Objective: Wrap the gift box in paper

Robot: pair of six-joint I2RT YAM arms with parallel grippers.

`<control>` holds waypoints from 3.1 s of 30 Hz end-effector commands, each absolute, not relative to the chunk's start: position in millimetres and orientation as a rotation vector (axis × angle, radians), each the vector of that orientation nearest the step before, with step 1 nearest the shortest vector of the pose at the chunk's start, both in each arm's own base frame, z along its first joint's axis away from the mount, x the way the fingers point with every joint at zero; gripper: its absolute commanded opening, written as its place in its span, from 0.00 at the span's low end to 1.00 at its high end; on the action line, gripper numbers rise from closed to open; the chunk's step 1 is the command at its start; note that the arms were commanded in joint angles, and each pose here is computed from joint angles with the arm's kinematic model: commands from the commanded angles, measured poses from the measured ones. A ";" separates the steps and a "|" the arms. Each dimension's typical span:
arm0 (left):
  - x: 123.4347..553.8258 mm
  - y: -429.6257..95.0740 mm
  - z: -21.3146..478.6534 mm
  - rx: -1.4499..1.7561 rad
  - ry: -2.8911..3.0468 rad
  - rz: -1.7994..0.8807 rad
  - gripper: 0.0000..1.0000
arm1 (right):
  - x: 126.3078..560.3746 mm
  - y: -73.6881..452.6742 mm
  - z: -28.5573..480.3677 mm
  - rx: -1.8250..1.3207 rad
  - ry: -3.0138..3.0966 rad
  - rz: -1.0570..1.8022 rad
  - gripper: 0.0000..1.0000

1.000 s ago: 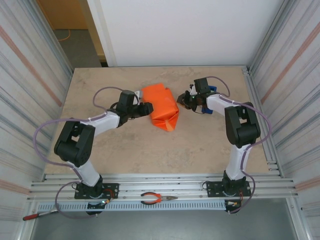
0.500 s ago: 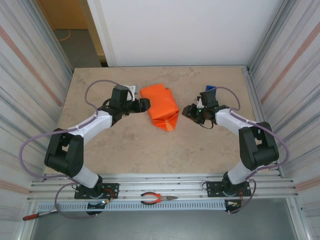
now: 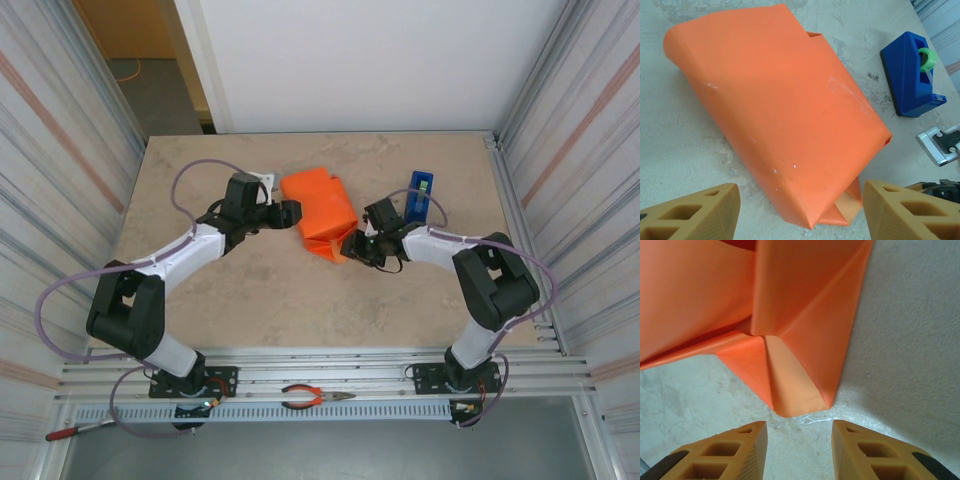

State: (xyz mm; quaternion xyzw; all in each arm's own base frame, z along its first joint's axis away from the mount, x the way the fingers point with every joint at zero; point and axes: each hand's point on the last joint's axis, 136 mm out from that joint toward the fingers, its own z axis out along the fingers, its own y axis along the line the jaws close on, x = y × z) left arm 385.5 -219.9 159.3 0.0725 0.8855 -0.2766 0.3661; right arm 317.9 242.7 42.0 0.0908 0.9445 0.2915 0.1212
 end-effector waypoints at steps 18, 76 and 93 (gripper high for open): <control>378.0 -226.2 152.6 0.253 2.288 -0.658 0.66 | 328.2 245.7 24.1 0.320 2.765 0.824 0.33; 282.7 -269.2 87.0 0.428 2.411 -0.783 0.45 | 345.0 258.4 82.6 0.388 2.599 1.107 0.00; 279.1 -327.3 56.5 0.545 2.386 -0.862 0.26 | 345.5 263.5 86.5 0.399 2.587 1.162 0.00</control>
